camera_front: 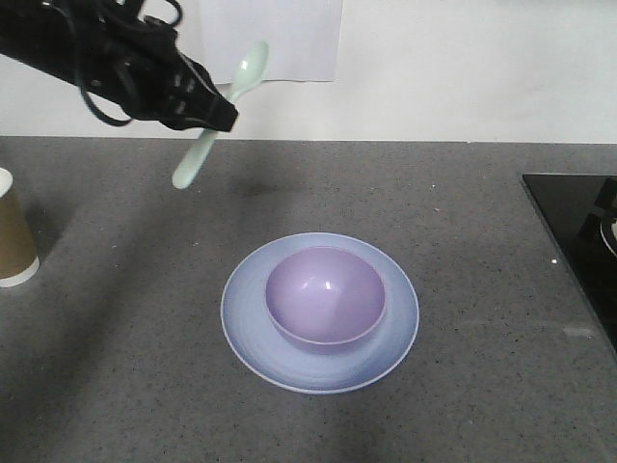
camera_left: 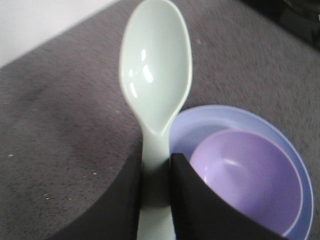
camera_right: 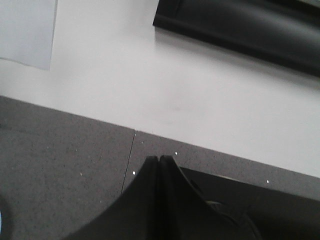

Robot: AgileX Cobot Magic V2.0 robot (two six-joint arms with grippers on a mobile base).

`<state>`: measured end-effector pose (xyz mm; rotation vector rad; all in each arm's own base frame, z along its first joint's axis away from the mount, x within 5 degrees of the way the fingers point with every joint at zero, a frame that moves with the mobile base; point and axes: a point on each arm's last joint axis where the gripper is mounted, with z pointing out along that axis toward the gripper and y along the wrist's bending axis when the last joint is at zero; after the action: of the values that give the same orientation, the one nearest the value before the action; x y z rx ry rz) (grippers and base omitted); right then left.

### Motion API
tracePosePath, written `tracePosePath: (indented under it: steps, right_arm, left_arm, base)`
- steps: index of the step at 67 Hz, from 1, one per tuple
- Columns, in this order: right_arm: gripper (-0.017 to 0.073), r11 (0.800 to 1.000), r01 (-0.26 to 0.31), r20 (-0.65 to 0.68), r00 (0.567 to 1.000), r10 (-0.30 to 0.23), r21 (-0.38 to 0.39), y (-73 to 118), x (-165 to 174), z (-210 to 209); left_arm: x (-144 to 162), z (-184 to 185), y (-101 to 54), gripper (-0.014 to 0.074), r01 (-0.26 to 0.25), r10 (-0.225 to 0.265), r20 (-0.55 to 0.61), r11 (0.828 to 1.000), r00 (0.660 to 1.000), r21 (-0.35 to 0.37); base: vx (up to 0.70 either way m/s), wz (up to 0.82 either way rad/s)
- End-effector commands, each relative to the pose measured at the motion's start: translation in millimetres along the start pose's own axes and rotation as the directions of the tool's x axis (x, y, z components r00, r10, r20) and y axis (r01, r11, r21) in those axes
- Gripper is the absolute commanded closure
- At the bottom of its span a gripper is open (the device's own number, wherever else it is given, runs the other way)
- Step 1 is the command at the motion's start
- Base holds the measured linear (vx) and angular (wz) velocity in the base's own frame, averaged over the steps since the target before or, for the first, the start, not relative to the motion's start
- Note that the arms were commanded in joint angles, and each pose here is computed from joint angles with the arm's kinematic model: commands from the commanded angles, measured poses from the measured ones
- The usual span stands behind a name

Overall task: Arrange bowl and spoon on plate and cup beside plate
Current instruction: 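Move the pale green spoon with the left gripper over the bowl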

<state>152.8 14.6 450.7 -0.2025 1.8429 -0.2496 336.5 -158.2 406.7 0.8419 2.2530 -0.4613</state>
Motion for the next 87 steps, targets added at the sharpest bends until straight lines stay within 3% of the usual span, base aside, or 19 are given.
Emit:
tracePosePath:
  steps: [1,9,24,39,53,67,78,87]
  right_arm:
    - [0.0565,0.999,0.025,0.014,1.000,-0.025,0.020,-2.1,1.9,-1.9]
    - [0.0565,0.999,0.037,-0.023,0.999,-0.037,0.016,1.0,13.0,1.8]
    - [0.0565,0.999,0.046,0.008,0.999,-0.046,-0.008,6.2,22.2,3.6]
    - [0.0565,1.000,0.013,0.026,1.000,-0.013,-0.020,8.5,23.4,4.7]
    - [0.0565,1.000,0.013,0.033,0.999,-0.013,-0.022,8.7,22.7,4.7]
    - [0.0565,1.000,0.013,0.034,0.999,-0.013,-0.023,8.7,22.6,4.7]
    - [0.0565,1.000,0.013,0.034,0.999,-0.013,-0.023,8.7,22.6,4.7]
    - [0.0565,1.000,0.013,0.034,0.999,-0.013,-0.023,8.7,22.7,4.7]
  left_arm:
    - [-13.7,-3.5,-19.8,0.0600,-0.087,0.087,0.006,0.996,0.996,-0.003]
    - [-14.2,21.8,-35.6,0.0600,-0.152,0.153,-0.058,0.988,0.987,0.014]
    - [-7.3,64.1,-58.7,0.0600,-0.223,0.228,-0.157,0.974,0.961,0.049]
    - [5.5,96.6,-61.7,0.0596,-0.195,0.211,-0.267,0.977,0.940,0.086]
    - [15.2,103.7,-59.7,0.0593,-0.191,0.215,-0.358,0.976,0.909,0.102]
    - [15.2,103.7,-59.7,0.0591,-0.190,0.214,-0.358,0.977,0.909,0.101]
    - [15.9,104.3,-59.6,0.0590,-0.152,0.173,-0.364,0.985,0.915,0.087]
    - [22.0,106.2,-63.4,0.0590,-0.146,0.172,-0.385,0.985,0.907,0.096]
  base:
    - [0.00,0.00]
    - [0.00,0.00]
    - [0.00,0.00]
    - [0.00,0.00]
    - [0.00,0.00]
    - [0.00,0.00]
    - [0.00,0.00]
    - [0.00,0.00]
